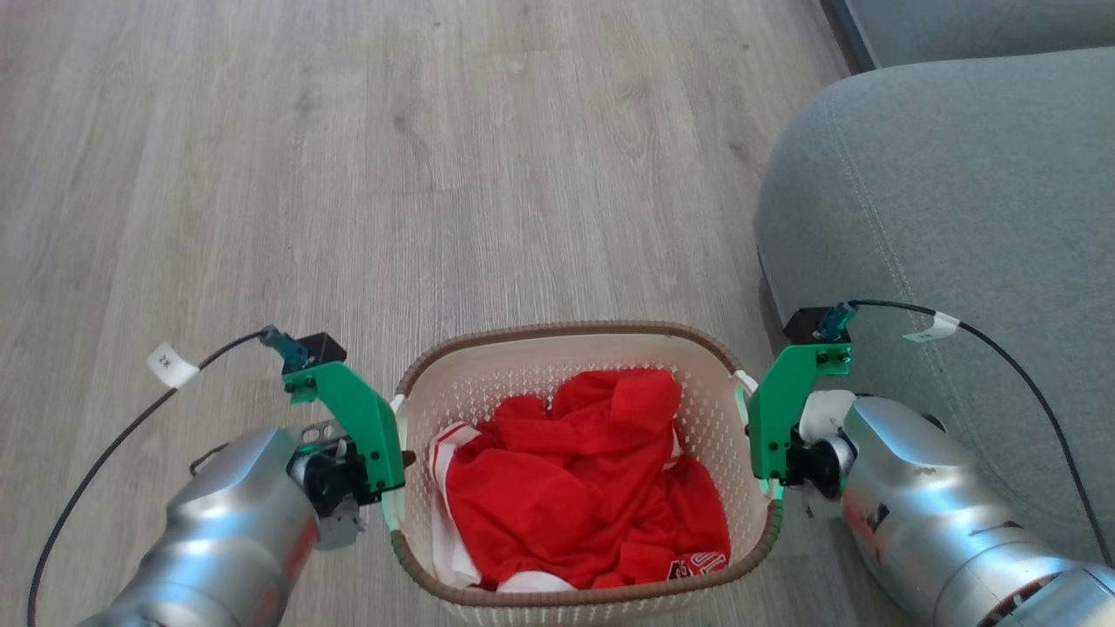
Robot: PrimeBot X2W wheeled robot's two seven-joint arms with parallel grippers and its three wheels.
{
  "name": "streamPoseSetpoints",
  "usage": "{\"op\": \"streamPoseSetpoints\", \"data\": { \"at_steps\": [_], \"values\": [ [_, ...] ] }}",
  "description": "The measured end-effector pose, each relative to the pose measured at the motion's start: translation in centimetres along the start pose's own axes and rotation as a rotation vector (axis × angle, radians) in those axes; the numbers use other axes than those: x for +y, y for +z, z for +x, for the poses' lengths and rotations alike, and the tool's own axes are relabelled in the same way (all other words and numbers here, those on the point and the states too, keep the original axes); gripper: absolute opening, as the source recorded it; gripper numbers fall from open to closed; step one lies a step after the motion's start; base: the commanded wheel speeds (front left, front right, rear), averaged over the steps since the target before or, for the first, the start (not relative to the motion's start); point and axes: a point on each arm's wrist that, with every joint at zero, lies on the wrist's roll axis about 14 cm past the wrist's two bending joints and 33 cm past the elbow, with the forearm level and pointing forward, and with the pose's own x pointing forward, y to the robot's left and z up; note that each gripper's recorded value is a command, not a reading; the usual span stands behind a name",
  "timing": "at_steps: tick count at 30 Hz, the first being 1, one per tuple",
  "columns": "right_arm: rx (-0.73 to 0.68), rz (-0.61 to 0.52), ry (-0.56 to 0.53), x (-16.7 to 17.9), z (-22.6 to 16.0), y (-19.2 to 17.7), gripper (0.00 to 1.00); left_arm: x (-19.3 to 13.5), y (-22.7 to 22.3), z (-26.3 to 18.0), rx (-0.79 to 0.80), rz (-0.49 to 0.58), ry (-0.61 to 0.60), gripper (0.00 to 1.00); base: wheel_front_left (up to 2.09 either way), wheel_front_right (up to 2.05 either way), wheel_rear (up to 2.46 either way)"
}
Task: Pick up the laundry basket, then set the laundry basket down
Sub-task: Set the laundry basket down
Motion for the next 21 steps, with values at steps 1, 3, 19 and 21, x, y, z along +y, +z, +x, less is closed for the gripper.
{"op": "streamPoseSetpoints", "data": {
  "at_steps": [1, 3, 19, 21],
  "values": [
    [-0.005, 0.000, 0.000, 0.0, 0.0, 0.0, 0.00, 0.0, 0.0, 0.0, 0.001, -0.001, 0.000, 0.00, 0.00, 0.00, 0.00],
    [-0.009, -0.001, -0.001, -0.1, 0.2, 0.0, 0.00, 0.1, 0.0, 0.2, -0.005, -0.002, 0.001, 0.00, 0.00, 0.00, 0.00],
    [-0.111, -0.024, -0.002, -0.8, 3.5, 2.6, 0.00, 1.4, 2.4, 3.3, -0.114, 0.042, 0.022, 0.00, 0.00, 0.00, 0.00],
    [-0.128, -0.030, -0.003, -1.0, 4.3, 3.1, 0.00, 1.6, 3.3, 3.9, -0.136, 0.055, 0.024, 0.00, 0.00, 0.00, 0.00]
  ]
}}
